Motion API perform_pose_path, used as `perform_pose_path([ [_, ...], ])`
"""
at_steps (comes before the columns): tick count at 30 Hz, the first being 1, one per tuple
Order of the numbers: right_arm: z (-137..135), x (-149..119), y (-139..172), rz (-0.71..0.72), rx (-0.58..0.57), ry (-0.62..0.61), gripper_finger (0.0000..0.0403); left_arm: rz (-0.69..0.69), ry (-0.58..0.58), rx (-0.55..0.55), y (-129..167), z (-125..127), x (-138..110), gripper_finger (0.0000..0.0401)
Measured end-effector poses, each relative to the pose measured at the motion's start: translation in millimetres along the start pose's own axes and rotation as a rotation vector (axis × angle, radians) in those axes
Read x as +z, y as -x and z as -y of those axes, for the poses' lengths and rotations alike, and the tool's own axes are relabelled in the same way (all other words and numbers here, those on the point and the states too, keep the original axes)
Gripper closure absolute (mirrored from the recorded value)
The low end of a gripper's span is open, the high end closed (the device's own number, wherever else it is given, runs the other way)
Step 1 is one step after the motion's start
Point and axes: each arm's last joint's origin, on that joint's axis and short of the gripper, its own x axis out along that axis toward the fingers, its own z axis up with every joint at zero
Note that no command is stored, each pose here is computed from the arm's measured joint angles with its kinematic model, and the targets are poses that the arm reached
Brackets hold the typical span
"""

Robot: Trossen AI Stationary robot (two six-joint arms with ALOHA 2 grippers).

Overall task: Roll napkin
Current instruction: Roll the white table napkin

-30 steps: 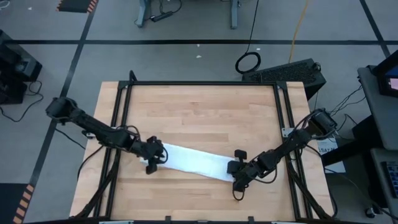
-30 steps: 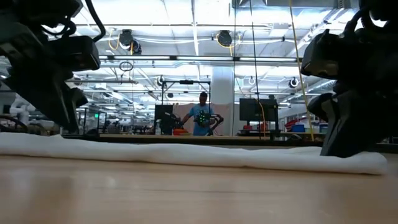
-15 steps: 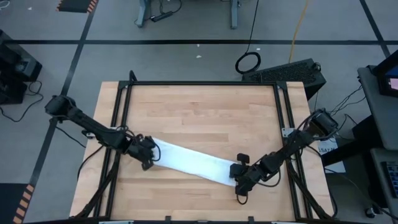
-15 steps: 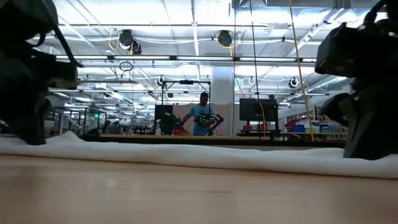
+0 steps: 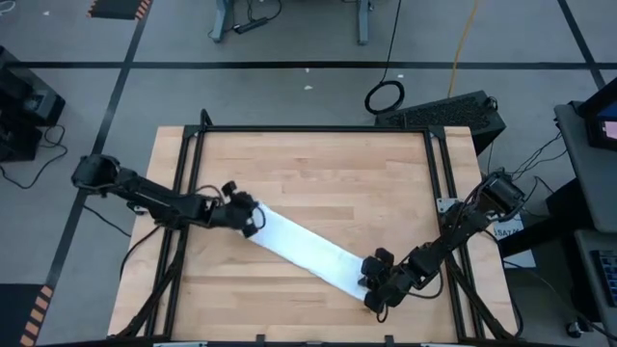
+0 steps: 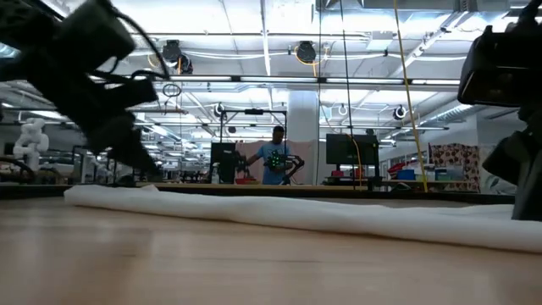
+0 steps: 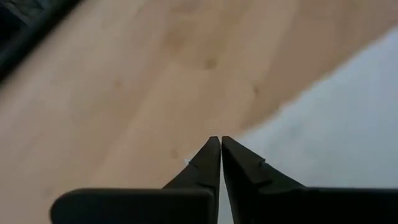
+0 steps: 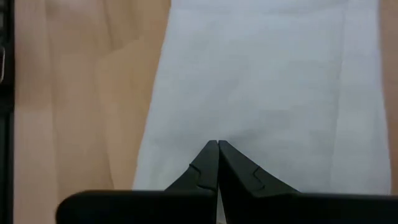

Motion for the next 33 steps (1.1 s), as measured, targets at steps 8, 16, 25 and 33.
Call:
perform_pose_path([
  [8, -4, 4, 9, 0.034, 0.026, 0.026, 0.0403, -0.032, 0.081, -0.324, 20, 6, 38, 0.0375],
  [16, -7, 22, 25, 0.131, 0.038, 0.22, 0.0403, -0.352, 0.096, -0.254, 29, 24, -3, 0.0375],
  [25, 6, 50, 12, 0.264, -0.07, 0.284, 0.0403, -0.347, 0.009, 0.012, -12, 8, -17, 0.0375],
  [33, 1, 52, 5, 0.31, -0.026, 0.276, 0.0403, -0.121, -0.285, 0.096, -44, -24, 17, 0.0375],
])
